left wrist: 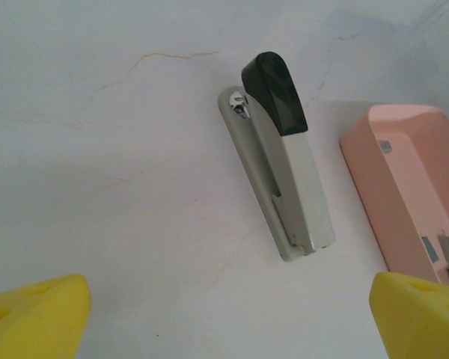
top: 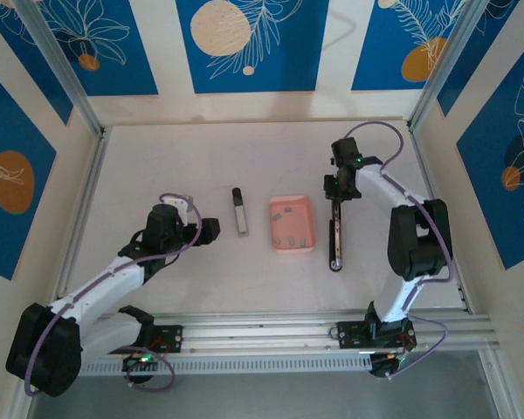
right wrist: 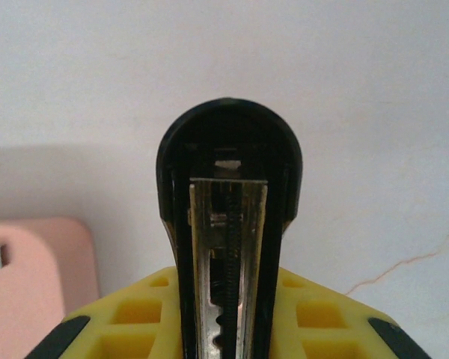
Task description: Load the staples into the stapler
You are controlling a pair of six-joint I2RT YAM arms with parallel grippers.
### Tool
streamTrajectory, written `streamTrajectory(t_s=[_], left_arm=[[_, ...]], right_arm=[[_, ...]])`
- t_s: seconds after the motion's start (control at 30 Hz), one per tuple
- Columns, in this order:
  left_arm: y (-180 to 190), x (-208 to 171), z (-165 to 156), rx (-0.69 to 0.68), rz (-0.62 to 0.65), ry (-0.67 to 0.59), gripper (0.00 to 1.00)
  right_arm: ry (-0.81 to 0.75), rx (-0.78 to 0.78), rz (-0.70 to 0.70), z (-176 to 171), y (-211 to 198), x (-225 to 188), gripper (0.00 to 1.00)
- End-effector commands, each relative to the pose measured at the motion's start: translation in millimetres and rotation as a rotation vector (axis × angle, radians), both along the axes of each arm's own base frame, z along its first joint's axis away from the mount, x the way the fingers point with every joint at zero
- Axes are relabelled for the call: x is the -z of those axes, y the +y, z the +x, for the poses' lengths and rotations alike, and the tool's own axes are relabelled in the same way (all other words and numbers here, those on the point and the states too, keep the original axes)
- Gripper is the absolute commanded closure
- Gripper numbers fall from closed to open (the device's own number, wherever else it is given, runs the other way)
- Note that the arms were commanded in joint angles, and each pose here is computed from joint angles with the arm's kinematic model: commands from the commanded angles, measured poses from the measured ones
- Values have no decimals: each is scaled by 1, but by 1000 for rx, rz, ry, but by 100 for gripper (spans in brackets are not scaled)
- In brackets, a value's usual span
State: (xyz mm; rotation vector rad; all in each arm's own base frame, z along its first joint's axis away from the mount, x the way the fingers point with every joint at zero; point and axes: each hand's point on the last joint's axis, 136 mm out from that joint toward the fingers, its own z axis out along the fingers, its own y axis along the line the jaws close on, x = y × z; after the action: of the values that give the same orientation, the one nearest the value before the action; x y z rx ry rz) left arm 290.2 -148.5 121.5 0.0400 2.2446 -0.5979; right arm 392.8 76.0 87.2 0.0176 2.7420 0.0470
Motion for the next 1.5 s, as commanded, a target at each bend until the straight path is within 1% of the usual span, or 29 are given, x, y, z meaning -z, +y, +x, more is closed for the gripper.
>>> streamTrajectory(t_s=[0.0, 0.1, 0.2, 0.27, 0.47, 0.83, 0.93, 1.03, 1.17, 1.23, 1.33, 1.47], left_arm=[[-9, -27, 8, 44, -45, -77, 6], [-11, -31, 7, 53, -58, -81, 6], [-13, -33, 5, 59, -70, -80, 6], [-13, -35, 4, 62, -73, -83, 7], [-10, -36, 4, 50, -73, -89, 7], [-18, -35, 6, 66, -110, -64, 8], [-21, -37, 7, 76, -121, -72, 10], [-24, -41, 6, 98, -128, -89, 11], [-29, -48, 5, 146, -125, -132, 12], [-31, -50, 4, 171, -117, -160, 12], [-33, -60, 2, 217, -101, -232, 13], [-40, -73, -5, 307, -75, -347, 16]], right_arm=[[-123, -70, 53, 4, 17, -16, 88], [-201, -94, 100, 0, 25, -23, 88], [-298, -146, 196, -4, 40, -33, 87], [-344, -172, 226, -9, 45, -37, 87], [-484, -280, 253, -28, 56, -55, 88], [-595, -328, 275, -67, 57, -65, 89], [-639, -322, 279, -75, 54, -73, 89], [-676, -356, 299, -84, 58, -78, 90], [-695, -421, 341, -95, 69, -84, 90], [-717, -480, 358, -102, 79, -89, 90], [-766, -592, 366, -117, 95, -95, 90], [-810, -711, 380, -135, 112, -101, 90]])
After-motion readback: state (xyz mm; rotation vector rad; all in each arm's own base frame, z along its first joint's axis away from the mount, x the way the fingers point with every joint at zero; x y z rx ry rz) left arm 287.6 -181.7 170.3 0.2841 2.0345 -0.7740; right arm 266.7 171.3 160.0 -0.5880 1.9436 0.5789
